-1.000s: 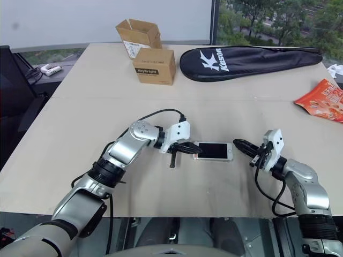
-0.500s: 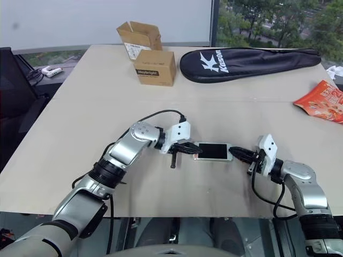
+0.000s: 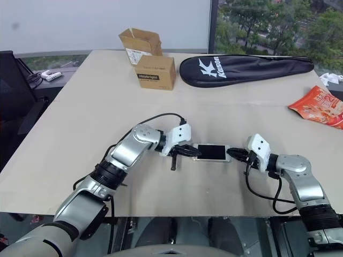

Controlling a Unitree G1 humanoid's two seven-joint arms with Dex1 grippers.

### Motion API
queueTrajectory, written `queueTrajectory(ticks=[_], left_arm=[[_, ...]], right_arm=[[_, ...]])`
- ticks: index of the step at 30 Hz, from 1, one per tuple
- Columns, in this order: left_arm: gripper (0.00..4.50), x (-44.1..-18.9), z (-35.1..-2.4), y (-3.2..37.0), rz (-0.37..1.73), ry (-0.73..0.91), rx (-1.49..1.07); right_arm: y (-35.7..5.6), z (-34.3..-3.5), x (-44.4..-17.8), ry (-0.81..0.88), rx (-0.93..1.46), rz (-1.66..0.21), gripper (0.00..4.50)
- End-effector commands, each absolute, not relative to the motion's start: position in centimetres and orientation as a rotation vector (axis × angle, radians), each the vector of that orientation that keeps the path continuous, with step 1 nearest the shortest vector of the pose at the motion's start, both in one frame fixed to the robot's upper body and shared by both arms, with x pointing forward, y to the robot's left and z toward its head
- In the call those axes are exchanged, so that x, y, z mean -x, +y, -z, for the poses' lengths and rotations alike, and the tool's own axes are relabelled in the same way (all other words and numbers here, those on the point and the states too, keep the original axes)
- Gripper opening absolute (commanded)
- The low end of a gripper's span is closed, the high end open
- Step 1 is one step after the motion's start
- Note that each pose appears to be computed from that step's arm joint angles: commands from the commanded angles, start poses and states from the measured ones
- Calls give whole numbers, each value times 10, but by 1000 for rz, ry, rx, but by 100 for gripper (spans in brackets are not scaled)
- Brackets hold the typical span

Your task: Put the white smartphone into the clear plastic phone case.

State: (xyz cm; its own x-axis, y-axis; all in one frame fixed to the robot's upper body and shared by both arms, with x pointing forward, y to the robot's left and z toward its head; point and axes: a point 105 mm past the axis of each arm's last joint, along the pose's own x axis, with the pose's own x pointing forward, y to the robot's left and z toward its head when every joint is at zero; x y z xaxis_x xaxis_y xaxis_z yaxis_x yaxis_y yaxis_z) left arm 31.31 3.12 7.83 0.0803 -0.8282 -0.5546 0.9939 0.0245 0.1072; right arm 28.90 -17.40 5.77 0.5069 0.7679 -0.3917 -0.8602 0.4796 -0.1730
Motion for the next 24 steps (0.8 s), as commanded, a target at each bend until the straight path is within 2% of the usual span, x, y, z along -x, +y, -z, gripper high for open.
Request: queueTrajectory(ticks=[1, 5, 12, 18, 21, 24], left_arm=[[0, -312, -74, 31, 1460, 403, -539], [0, -312, -74, 31, 1459, 402, -537], [0, -313, -74, 31, 1456, 401, -533], [0, -316, -77, 29, 1444, 372, -529], [0, -320, -96, 25, 1421, 275, -457], [0, -322, -118, 25, 1407, 174, -392]], right_arm=[[-196, 7, -263, 604, 386, -987, 9], [-198, 11, -258, 655, 417, -1014, 9], [-188, 4, -262, 591, 395, -1032, 9], [-180, -36, -278, 344, 226, -987, 9], [-181, -68, -282, 213, 114, -959, 9], [-183, -85, -281, 168, 97, -955, 9]])
